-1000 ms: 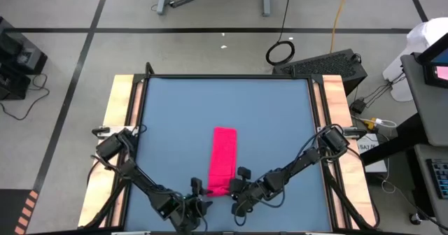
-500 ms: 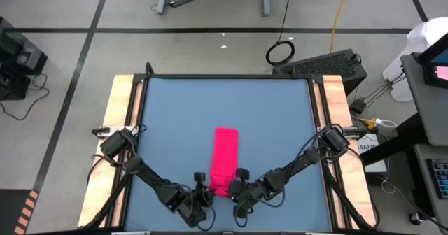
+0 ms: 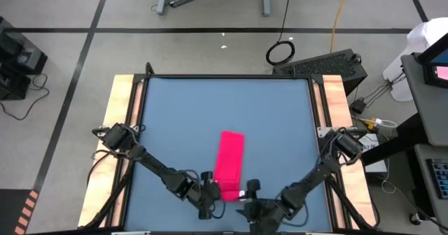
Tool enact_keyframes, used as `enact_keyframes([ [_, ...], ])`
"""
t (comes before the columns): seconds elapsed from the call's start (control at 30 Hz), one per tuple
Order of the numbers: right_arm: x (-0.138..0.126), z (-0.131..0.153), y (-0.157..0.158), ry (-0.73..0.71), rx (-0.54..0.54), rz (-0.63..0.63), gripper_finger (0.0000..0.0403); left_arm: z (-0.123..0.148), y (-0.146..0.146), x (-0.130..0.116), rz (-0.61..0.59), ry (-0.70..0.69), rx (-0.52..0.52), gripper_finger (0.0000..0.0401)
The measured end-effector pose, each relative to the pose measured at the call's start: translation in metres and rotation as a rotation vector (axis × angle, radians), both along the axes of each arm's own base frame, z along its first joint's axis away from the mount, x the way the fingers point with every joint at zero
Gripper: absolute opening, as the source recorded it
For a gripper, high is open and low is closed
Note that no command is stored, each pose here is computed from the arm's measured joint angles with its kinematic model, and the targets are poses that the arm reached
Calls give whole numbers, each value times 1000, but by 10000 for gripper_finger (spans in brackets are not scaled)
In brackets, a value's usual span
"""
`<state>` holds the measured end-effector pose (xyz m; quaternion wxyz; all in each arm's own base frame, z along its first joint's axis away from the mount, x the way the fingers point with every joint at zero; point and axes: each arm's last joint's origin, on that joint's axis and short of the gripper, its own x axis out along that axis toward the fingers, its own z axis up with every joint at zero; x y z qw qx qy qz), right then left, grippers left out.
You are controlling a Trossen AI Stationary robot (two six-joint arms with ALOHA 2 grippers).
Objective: Roll towel
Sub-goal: Roll the red towel
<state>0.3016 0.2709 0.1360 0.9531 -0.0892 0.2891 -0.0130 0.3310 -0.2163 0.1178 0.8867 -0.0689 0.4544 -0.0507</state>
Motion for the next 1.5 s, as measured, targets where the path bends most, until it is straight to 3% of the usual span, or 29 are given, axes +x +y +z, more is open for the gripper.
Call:
enact_keyframes([
  [0.07,-7,-3,6,-51,-29,-64,207,1,5,5,-5,19,-49,28],
  [0.17,-11,-15,11,-60,13,-125,204,1,12,11,-25,29,-105,28],
  [0.3,-9,-26,10,14,10,-56,200,2,20,17,-64,44,-159,28],
  [0.43,-6,-26,11,-1,-76,10,192,2,27,21,-95,63,-202,28],
  [0.6,1,-28,5,-33,-160,-27,173,0,32,21,-83,94,-187,28],
  [0.87,17,-47,-12,36,5,-113,146,-1,33,21,-78,98,-181,28],
  [1.07,22,-48,-19,69,130,-162,81,-1,33,21,-61,93,-172,31],
  [1.27,24,-48,-21,89,222,-199,16,-1,25,16,5,60,-114,95],
  [1.5,24,-38,-26,125,310,-234,24,25,16,-4,84,-52,119,197],
])
